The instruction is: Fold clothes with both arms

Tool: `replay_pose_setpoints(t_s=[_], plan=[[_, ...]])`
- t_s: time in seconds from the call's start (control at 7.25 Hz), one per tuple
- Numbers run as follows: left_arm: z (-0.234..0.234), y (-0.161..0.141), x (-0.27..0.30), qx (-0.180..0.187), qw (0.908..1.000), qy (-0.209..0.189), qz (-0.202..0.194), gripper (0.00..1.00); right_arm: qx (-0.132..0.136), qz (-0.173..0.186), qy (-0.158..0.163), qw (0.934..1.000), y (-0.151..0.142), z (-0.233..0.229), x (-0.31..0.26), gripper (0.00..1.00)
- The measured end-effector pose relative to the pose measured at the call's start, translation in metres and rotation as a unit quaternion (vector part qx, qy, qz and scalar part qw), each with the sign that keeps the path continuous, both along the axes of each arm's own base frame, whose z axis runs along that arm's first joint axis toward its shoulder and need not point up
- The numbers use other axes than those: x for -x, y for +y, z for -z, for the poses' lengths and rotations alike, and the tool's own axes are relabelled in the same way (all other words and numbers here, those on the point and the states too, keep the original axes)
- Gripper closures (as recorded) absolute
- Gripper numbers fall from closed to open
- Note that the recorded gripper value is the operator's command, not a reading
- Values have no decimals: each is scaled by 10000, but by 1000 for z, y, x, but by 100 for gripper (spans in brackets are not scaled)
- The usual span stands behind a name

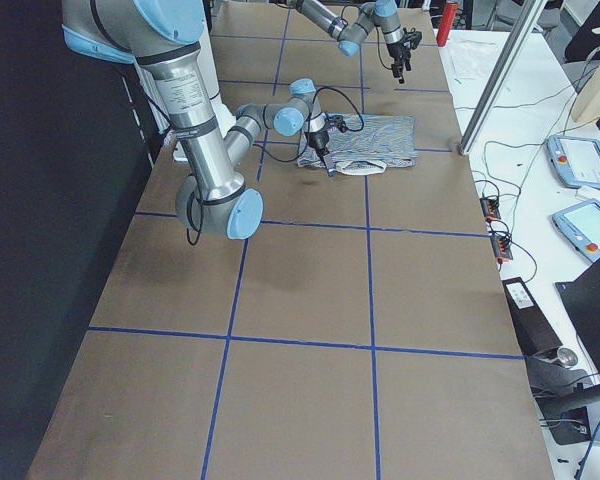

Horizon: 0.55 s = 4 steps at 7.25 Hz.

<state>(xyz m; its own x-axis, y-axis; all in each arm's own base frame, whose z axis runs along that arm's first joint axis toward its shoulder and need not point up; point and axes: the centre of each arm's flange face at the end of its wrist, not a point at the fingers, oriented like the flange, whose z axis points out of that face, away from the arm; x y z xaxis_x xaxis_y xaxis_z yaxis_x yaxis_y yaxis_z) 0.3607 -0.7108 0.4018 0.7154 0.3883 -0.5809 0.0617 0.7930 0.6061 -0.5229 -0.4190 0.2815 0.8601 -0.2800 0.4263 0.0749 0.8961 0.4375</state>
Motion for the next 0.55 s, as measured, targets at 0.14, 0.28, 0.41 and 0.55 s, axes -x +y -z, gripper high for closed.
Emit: replay_pose_setpoints(t_s=[0.14,0.28,0.41,0.55], plan=[[0,0,-1,3,10000,-2,-4,0,-27,-80,-133,9999,-13,24,6,1],[0,1,-1,4,10000,-3,-7,0,-7,-160,-240,9996,-26,46,17,1],[0,1,-1,5,10000,-2,-11,0,80,-266,-297,9992,-38,63,33,1],[0,1,-2,5,10000,-2,-17,0,167,-346,-287,9988,-46,71,47,1]])
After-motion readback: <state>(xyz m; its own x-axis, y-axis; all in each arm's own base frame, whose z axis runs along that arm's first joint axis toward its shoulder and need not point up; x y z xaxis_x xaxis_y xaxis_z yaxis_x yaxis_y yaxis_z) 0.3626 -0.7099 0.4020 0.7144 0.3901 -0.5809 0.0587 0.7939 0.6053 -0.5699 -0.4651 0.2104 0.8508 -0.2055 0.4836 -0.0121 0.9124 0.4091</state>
